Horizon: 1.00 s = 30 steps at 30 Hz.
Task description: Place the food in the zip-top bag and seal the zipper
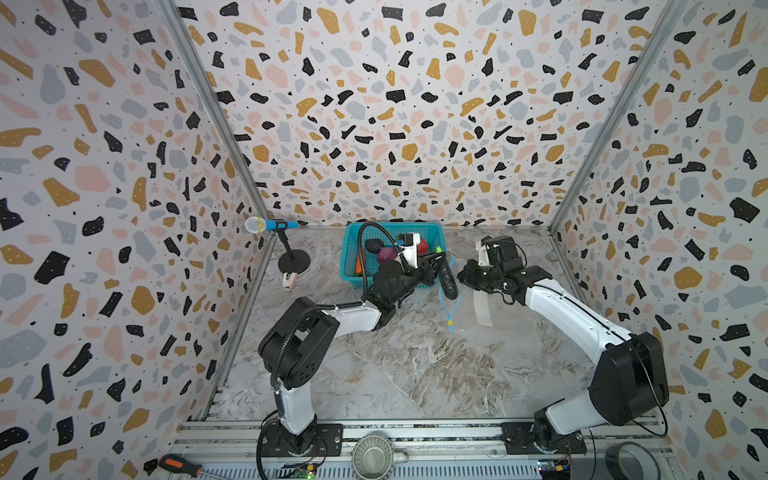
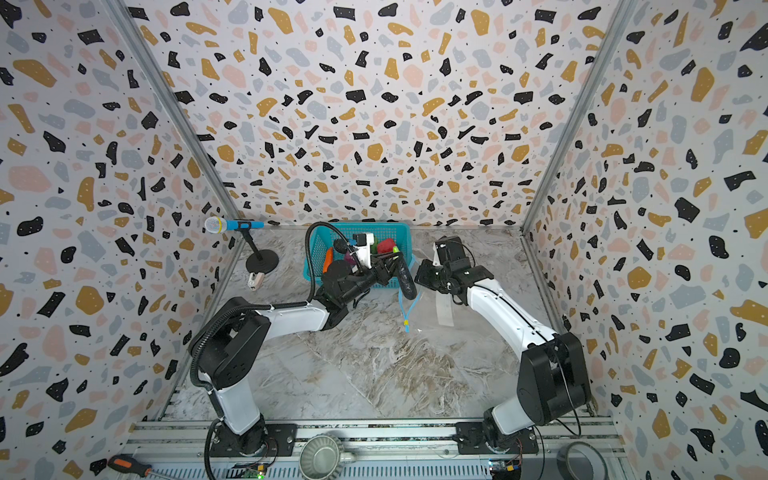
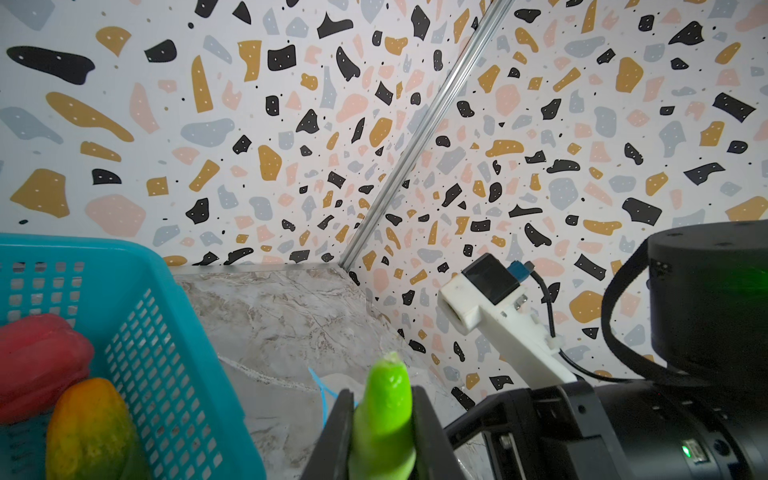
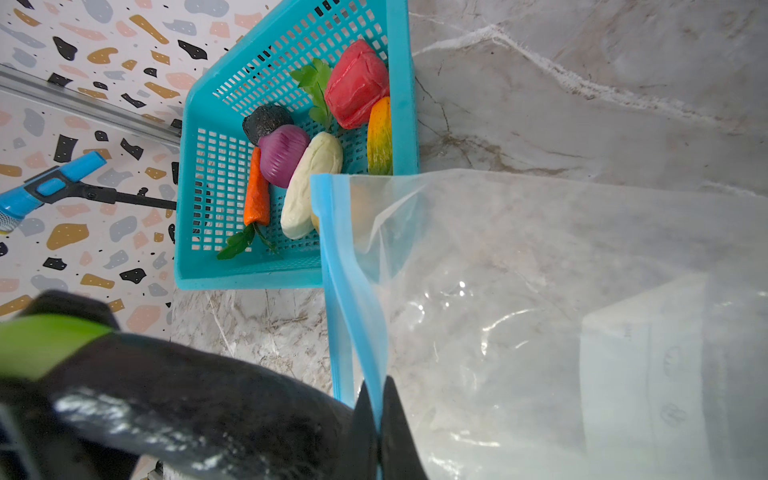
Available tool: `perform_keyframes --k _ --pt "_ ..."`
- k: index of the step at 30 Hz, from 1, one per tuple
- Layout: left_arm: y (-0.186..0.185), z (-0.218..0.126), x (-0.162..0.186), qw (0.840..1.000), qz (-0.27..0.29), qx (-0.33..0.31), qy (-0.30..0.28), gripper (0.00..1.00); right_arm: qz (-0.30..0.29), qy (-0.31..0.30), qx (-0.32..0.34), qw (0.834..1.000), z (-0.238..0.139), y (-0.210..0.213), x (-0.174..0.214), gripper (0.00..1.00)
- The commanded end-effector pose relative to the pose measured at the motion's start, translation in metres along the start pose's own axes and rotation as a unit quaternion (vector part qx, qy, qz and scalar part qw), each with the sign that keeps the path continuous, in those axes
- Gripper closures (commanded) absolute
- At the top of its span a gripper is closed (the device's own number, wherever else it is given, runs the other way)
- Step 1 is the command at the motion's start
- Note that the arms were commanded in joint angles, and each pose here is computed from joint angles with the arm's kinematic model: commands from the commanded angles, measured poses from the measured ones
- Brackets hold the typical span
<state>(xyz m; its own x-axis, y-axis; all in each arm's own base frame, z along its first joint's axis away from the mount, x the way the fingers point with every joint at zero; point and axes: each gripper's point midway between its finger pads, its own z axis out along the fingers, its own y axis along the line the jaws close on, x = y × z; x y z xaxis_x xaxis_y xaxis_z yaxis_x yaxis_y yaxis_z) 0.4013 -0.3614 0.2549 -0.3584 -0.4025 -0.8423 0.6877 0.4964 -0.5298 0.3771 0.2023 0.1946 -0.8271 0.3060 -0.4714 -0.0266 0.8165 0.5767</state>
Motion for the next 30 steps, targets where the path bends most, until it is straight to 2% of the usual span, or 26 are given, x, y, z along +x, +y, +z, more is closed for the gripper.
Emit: perform_keyframes --k 1,12,23,30 --pt "-0.004 -0.001 -0.004 1.000 0.017 0.007 -0.017 1.00 -0.007 -0.028 -0.018 0.999 -0.024 0.018 -0.017 1.00" --pt "-0.005 0.002 0.004 1.000 0.003 0.013 -0.014 0.96 -0.006 -0.028 -0.020 0.999 -0.024 0.017 -0.016 1.00" --pt "-0.008 0.002 0.008 1.000 0.011 0.017 -0.012 0.75 -0.005 -0.027 -0.021 0.999 -0.023 0.017 -0.015 1.00" --pt "-0.009 0.001 0.008 1.000 0.011 0.018 -0.013 0.66 -0.005 -0.026 -0.022 0.999 -0.023 0.017 -0.014 1.00"
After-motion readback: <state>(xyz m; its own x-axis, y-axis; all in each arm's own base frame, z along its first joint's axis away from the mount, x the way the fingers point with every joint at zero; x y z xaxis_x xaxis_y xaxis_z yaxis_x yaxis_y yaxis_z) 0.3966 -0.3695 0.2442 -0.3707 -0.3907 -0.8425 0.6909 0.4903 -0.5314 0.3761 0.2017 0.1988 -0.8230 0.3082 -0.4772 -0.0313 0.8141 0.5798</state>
